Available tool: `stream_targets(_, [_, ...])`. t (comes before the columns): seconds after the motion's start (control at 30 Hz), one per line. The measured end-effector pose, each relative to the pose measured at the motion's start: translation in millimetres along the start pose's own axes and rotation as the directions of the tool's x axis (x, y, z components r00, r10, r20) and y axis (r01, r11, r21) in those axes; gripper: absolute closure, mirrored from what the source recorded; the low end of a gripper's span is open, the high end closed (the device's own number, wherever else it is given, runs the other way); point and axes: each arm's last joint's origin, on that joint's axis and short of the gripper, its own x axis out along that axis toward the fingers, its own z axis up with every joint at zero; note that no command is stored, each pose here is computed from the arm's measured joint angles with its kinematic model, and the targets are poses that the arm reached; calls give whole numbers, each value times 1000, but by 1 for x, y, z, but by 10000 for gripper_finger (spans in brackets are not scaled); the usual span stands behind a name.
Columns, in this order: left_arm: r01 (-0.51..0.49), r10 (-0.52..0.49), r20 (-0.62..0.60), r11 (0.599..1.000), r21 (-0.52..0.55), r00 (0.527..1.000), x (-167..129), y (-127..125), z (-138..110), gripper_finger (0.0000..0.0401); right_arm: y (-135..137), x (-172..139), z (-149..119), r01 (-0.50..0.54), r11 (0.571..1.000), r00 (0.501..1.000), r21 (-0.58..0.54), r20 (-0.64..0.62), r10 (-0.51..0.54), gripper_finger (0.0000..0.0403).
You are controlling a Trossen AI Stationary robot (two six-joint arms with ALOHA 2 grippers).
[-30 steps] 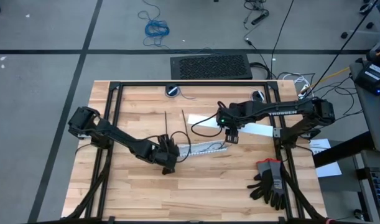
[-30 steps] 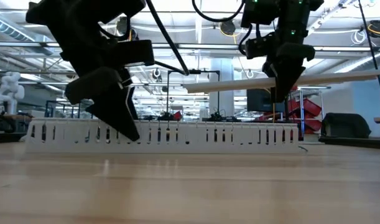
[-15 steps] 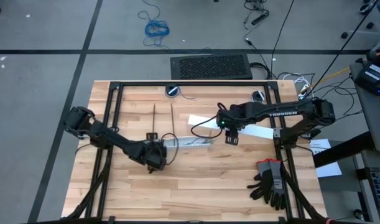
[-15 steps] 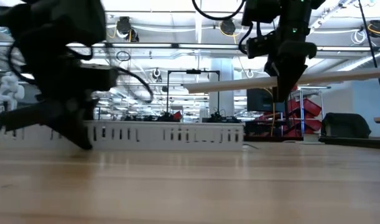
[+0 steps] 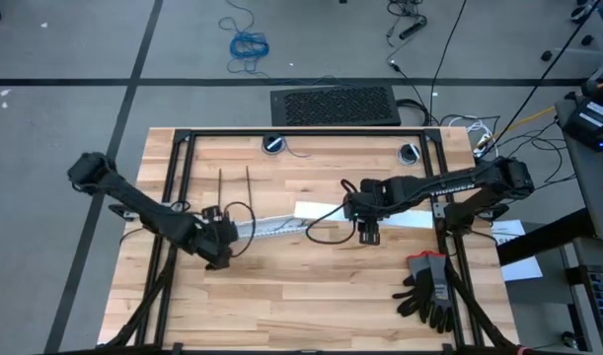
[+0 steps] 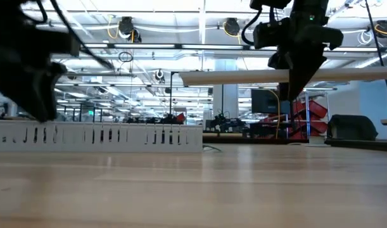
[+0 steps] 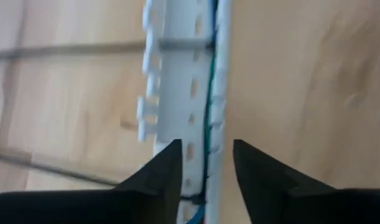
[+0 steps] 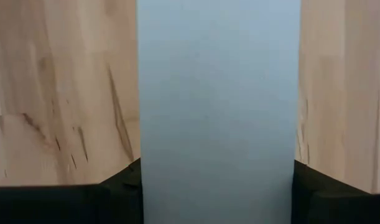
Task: Ziptie cables
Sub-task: Close the white cable duct
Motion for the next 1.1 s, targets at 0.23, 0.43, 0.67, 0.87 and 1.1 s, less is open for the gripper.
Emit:
stream_targets(0.23, [40, -33, 391, 999, -10, 920, -21, 0, 30, 179, 6, 21, -10, -4, 996, 1000, -88, 18, 6, 203])
stream_targets(0.43, [29, -3, 544, 999, -38, 839, -8, 7, 69, 125, 0, 39, -23, 12, 996, 1000, -90, -21, -13, 203])
stream_targets(0.67, [100, -103, 482, 994, 33, 870, 44, 15, 95, 113, -4, 45, -28, 63, 985, 997, -163, -33, -69, 203])
stream_targets(0.87, [109, -133, 480, 991, 77, 867, 64, 12, 113, 113, -9, 46, -27, 67, 980, 997, -189, -30, -74, 203])
stream_targets(1.1, [42, -52, 465, 999, 32, 884, 75, 26, 124, 113, -16, 52, -27, 72, 978, 997, -197, -8, -75, 203])
